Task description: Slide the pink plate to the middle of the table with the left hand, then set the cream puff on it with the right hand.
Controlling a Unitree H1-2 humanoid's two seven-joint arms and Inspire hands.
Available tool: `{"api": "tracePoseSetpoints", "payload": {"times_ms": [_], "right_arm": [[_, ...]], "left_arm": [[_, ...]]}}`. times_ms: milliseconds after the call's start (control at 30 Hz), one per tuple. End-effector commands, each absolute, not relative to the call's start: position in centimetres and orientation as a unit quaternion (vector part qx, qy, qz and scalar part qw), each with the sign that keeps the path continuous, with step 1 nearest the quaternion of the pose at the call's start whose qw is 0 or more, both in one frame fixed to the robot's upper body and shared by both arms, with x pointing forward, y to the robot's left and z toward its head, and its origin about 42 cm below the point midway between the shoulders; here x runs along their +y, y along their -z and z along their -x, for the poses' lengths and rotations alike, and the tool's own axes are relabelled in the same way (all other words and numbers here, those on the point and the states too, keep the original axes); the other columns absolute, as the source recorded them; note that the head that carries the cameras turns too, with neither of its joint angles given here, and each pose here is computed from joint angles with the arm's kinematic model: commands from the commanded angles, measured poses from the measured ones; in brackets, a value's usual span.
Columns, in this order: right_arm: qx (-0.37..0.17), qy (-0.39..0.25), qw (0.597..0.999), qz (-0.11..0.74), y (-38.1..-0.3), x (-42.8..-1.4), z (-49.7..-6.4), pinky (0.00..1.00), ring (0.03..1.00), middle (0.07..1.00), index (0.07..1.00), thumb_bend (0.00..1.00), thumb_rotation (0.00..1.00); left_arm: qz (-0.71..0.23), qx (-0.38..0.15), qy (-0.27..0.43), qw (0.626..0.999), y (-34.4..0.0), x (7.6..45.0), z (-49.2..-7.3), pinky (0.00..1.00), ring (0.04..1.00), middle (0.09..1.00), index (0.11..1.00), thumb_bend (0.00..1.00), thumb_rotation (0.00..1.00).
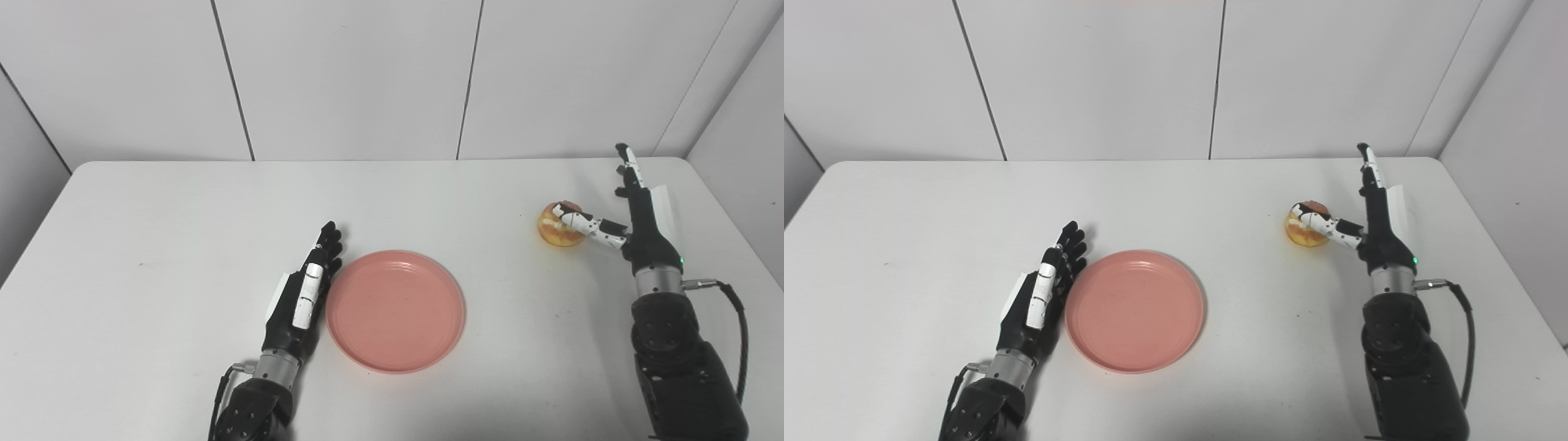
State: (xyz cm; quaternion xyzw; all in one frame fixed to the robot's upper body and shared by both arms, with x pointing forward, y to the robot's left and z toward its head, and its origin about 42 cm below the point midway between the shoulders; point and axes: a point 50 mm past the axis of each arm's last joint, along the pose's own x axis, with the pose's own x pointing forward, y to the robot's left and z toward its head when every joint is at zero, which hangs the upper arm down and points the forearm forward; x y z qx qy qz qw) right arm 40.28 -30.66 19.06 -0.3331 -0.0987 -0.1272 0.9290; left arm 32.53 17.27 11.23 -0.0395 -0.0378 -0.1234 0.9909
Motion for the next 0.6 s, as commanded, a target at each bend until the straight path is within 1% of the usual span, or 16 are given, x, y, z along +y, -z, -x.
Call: {"api": "tracePoseSetpoints", "payload": {"times_ms": [0, 167, 200, 400, 467, 567], "right_arm": [[-0.131, 0.138, 0.921, 0.340, -21.5, -31.2, -41.3, 0.80, 0.899, 0.952, 0.952, 0.71, 0.40], [-0.124, 0.131, 0.921, 0.345, -21.1, -31.1, -41.7, 0.79, 0.903, 0.957, 0.955, 0.72, 0.41], [-0.120, 0.128, 0.923, 0.344, -21.0, -31.0, -41.8, 0.80, 0.912, 0.963, 0.958, 0.72, 0.41], [-0.105, 0.123, 0.920, 0.357, -20.7, -30.9, -42.5, 0.83, 0.924, 0.969, 0.961, 0.73, 0.41], [-0.100, 0.122, 0.920, 0.358, -20.6, -30.9, -42.7, 0.83, 0.925, 0.969, 0.960, 0.73, 0.40], [-0.086, 0.117, 0.919, 0.367, -20.4, -30.8, -43.0, 0.84, 0.928, 0.969, 0.958, 0.73, 0.37]], "left_arm": [[0.039, 0.025, 0.105, 0.993, -7.5, 18.8, -30.0, 1.00, 1.000, 1.000, 0.998, 0.64, 1.00], [0.038, 0.023, 0.103, 0.994, -7.4, 19.0, -29.8, 1.00, 1.000, 1.000, 0.998, 0.66, 1.00], [0.037, 0.022, 0.100, 0.994, -7.3, 19.0, -29.8, 1.00, 1.000, 1.000, 0.998, 0.66, 1.00], [0.037, 0.020, 0.094, 0.995, -7.2, 19.3, -29.7, 1.00, 1.000, 1.000, 0.997, 0.64, 1.00], [0.039, 0.018, 0.092, 0.995, -7.1, 19.4, -29.7, 1.00, 1.000, 1.000, 0.998, 0.65, 1.00], [0.037, 0.019, 0.093, 0.995, -6.9, 19.5, -29.8, 1.00, 1.000, 1.000, 1.000, 0.65, 1.00]]}}
